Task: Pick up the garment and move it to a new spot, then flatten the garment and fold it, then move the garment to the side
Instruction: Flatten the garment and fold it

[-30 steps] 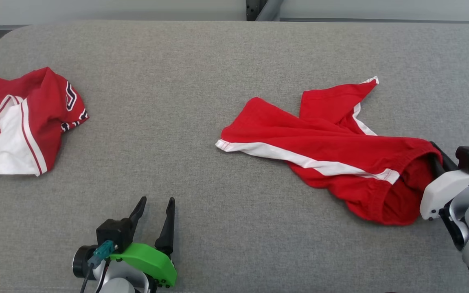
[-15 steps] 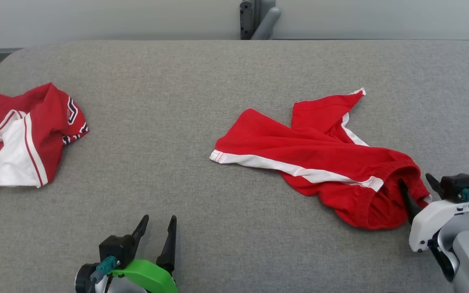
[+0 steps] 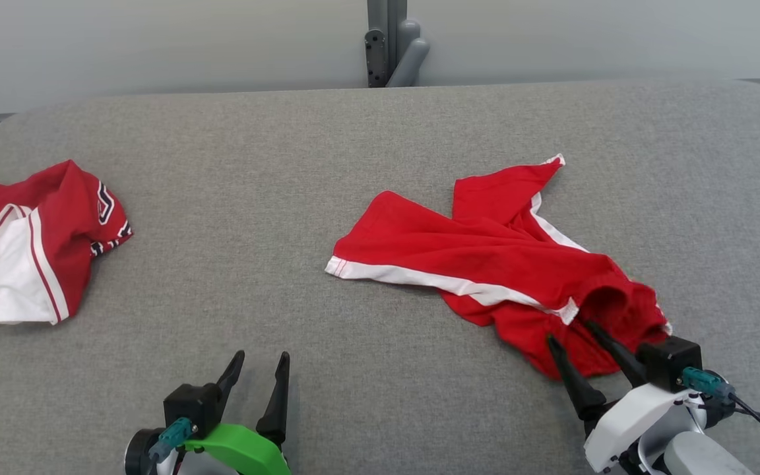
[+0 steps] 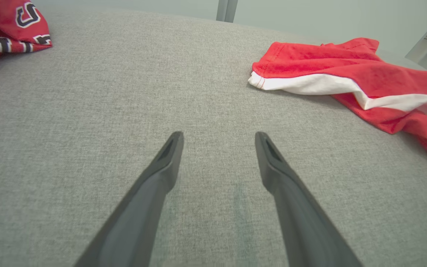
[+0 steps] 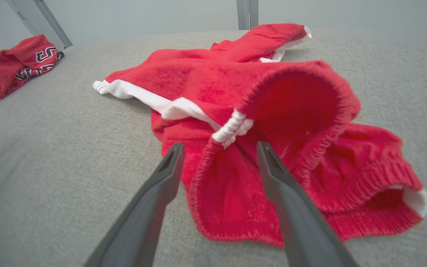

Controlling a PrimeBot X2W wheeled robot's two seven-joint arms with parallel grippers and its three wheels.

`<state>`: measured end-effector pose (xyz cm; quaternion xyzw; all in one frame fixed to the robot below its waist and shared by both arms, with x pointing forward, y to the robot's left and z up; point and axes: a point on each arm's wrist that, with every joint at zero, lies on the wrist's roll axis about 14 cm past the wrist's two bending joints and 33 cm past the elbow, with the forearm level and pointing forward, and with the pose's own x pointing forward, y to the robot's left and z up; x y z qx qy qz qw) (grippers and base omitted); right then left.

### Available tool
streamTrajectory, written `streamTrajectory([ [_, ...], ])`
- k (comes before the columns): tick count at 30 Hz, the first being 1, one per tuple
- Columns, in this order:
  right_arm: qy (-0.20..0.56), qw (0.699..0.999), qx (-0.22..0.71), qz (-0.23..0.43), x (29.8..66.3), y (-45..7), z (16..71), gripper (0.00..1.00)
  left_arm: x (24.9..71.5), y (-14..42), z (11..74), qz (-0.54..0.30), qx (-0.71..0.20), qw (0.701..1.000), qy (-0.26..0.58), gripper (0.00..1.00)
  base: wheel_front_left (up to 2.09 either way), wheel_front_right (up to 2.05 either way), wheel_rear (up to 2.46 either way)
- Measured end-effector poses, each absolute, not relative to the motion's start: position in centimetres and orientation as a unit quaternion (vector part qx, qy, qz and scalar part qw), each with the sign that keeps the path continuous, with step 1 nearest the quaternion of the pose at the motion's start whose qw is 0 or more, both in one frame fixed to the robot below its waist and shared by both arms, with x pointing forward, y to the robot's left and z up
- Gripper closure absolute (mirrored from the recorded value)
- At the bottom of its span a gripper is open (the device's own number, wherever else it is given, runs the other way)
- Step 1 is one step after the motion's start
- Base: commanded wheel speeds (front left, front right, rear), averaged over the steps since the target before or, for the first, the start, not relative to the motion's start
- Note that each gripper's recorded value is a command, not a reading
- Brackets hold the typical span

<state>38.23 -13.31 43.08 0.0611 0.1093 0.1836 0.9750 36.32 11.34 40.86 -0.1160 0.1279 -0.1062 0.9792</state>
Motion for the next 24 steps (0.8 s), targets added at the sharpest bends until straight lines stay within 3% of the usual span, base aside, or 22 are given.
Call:
streamTrajectory([
  [11,0.122,0.97,0.061,0.201,37.7,-12.0,42.4,0.0,34.8,13.2,40.5,-0.076,-0.116,0.982,0.131,0.0,0.0,0.0,0.0],
  [16,0.172,0.955,0.064,0.234,35.5,-9.5,39.6,0.0,34.5,13.4,40.2,-0.073,-0.117,0.981,0.136,0.0,0.0,0.0,0.0],
  [17,0.182,0.953,0.063,0.235,35.3,-9.5,39.0,0.23,34.5,13.3,40.2,-0.074,-0.117,0.981,0.136,0.0,0.0,0.0,0.0],
  [19,0.189,0.952,0.058,0.235,35.5,-9.6,38.7,1.0,34.5,13.2,40.2,-0.075,-0.118,0.981,0.137,0.0,0.0,0.0,0.0],
  [24,0.192,0.957,0.034,0.216,36.3,-12.3,38.5,1.0,34.8,13.3,40.1,-0.074,-0.119,0.981,0.138,0.0,0.0,0.0,0.0],
])
